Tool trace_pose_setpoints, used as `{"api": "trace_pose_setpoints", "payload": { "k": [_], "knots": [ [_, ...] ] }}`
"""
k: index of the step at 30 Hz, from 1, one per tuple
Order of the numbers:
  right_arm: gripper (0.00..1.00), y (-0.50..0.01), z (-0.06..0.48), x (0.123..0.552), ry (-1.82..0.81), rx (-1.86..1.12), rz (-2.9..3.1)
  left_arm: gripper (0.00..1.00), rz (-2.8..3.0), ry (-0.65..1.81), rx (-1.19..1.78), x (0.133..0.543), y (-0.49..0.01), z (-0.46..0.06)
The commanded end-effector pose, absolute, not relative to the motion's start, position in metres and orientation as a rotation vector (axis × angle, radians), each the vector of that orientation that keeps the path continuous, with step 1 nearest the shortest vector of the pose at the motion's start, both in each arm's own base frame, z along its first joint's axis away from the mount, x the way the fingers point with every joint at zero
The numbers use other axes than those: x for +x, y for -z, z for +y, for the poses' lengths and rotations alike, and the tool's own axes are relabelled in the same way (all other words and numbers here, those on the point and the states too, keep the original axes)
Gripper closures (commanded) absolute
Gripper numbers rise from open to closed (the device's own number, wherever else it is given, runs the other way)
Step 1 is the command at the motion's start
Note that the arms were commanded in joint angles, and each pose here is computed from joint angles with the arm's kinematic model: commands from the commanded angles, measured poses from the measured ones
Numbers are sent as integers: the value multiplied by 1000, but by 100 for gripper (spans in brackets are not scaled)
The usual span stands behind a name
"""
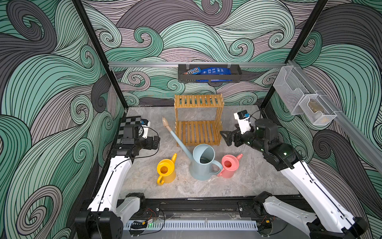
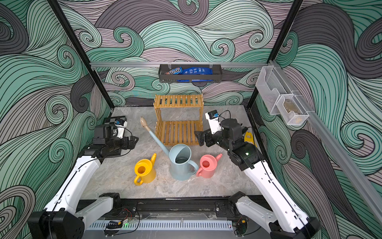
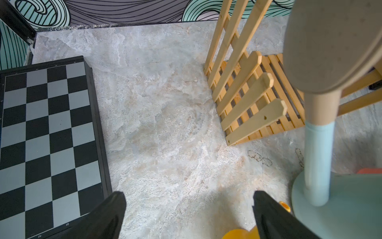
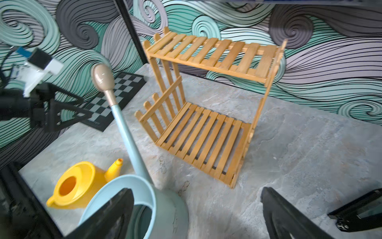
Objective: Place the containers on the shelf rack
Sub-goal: Pick up the spray bottle from the center of the board.
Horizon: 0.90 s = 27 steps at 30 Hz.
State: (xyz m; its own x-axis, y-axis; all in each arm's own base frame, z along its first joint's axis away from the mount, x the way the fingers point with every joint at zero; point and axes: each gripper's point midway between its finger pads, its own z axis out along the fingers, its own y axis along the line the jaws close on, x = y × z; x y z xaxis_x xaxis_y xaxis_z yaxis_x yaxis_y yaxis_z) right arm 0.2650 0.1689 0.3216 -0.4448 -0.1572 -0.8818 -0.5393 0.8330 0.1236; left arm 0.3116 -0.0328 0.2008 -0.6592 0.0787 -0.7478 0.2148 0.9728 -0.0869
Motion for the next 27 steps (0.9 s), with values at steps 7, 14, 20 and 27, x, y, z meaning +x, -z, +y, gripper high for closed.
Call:
{"api": "trace_pose_setpoints", "payload": {
  "k": [7, 14, 20, 27],
  "knots": [
    [1, -288, 202, 190, -582, -909, 2059, 1, 2279, 248, 217, 307, -204, -35],
    [4, -268, 207, 178, -564, -1006, 2111, 1, 2276, 241, 212, 307, -201, -33],
    [5, -262, 213, 174, -500, -1091, 2113, 1, 2277, 238, 211, 308, -199, -32],
    [7, -245, 211, 168, -278, -1284, 2111, 1, 2275, 236, 205, 310, -199, -30]
  ]
}}
